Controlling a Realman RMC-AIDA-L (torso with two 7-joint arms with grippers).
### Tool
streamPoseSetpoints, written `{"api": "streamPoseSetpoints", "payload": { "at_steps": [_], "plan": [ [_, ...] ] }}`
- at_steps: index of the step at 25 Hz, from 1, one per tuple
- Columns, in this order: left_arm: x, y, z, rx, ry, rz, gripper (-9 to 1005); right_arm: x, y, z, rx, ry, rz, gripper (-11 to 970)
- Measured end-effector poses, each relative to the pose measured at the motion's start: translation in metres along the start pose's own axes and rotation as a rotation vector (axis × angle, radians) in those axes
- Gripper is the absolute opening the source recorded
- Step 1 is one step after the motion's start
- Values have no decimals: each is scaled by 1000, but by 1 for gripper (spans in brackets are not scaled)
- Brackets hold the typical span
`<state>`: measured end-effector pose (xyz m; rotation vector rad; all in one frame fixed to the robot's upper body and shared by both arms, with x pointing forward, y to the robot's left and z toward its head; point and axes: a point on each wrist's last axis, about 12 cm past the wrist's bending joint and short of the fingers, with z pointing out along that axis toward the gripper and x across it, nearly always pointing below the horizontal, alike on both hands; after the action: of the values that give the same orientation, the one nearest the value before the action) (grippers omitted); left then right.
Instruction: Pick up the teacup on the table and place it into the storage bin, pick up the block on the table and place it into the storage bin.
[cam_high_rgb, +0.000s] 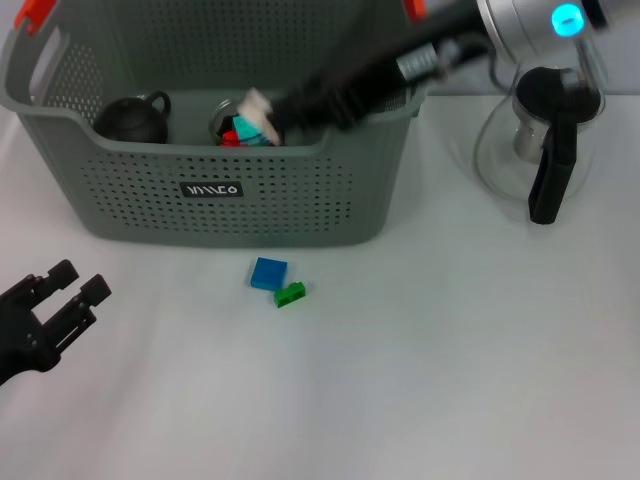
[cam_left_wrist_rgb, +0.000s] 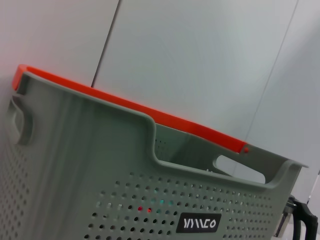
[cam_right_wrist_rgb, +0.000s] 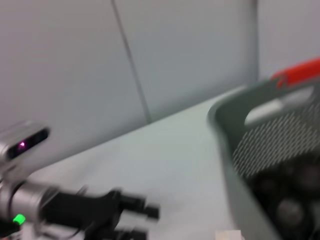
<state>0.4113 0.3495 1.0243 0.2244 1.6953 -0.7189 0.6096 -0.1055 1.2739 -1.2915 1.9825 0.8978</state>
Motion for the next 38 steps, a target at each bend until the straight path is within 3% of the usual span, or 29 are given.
{"api": "streamPoseSetpoints", "payload": {
  "at_steps": [6, 14, 24, 36, 38],
  "plan": [
    [-1, 0, 0, 4, -7, -1, 528, -50, -10, 19, 193, -1, -61, 119],
    [-2, 0, 3, 12, -10, -2, 528, -77, -30, 69, 362, 75, -102, 120],
    [-3, 0, 7, 25, -5, 1, 528, -57, -43, 114, 479, 197, -161, 116],
    [-2, -1, 9, 28, -4, -4, 527, -51, -47, 112, 491, 201, -143, 116],
    [-2, -1, 9, 27, -4, -4, 527, -53, -47, 111, 493, 182, -149, 153]
  ]
}}
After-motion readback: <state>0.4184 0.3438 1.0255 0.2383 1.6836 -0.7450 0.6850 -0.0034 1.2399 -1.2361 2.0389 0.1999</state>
